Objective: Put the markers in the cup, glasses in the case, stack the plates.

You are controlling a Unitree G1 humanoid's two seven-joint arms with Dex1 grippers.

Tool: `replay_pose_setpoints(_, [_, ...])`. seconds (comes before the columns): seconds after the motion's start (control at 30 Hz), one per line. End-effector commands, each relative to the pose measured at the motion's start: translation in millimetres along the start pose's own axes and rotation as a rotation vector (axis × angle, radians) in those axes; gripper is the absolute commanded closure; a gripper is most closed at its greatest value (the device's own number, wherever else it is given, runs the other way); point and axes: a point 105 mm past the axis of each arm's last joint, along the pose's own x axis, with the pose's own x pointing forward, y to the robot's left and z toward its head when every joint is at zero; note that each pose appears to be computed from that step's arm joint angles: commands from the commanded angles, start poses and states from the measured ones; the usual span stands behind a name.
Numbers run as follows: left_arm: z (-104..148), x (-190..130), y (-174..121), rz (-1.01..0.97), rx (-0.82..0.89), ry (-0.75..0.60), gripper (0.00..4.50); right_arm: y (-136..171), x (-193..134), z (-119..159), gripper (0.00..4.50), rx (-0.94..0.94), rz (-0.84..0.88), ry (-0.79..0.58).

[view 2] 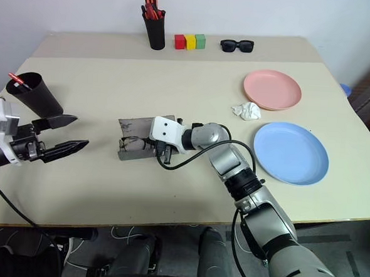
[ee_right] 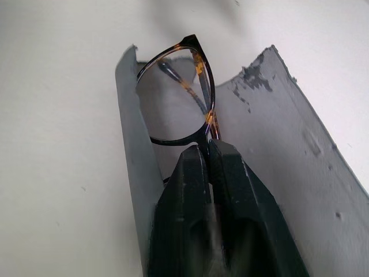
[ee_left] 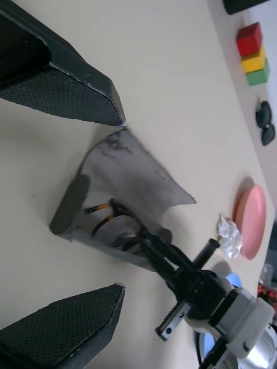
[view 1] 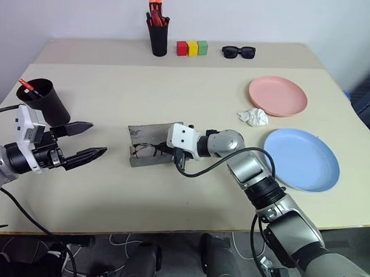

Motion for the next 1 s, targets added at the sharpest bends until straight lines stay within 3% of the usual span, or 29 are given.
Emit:
replay_pose_setpoints(0.03, [7.3,-1.1,1.4,0.000,0.040,-0.018,0.00,-7.3,-2.2,13.4,2.65,-0.015,-0.026,-0.047])
replay_pose_setpoints(0.2, [9.4,3.2,4.8,0.007,0.045,-0.024,0.00,-22.9,-9.5,18.1,0.24,0.013,-0.089,-0.067])
replay_pose_setpoints(0.23, [9.5,4.6,7.2,0.019,0.039,-0.024,0.00,-27.0,-12.0,20.2,0.04,0.027,-0.106,-0.081])
replay_pose_setpoints(0.4, [15.5,20.0,23.1,0.081,-0.010,-0.049,0.00,-59.0,-56.4,57.1,0.04,0.190,-0.231,-0.376])
replay_pose_setpoints(0.63, [12.2,52.9,35.3,0.133,-0.080,-0.059,0.00,-66.7,-105.5,55.6,0.04,0.297,-0.335,-0.481])
replay_pose_setpoints(0.73, [2.6,74.4,34.7,0.125,-0.055,-0.016,0.86,-37.2,-124.3,48.0,0.00,0.343,-0.286,-0.471])
replay_pose_setpoints(0.87, [1.3,98.7,53.6,0.208,-0.068,-0.010,2.92,13.0,-153.1,32.2,0.00,0.403,-0.196,-0.402])
replay_pose_setpoints(0.97, [6.0,115.3,71.2,0.275,-0.073,-0.022,4.44,32.2,-168.3,22.8,0.00,0.426,-0.187,-0.329])
replay_pose_setpoints(1.0, [7.6,121.9,73.6,0.279,-0.083,-0.024,4.48,33.9,-171.8,22.2,0.00,0.441,-0.198,-0.327])
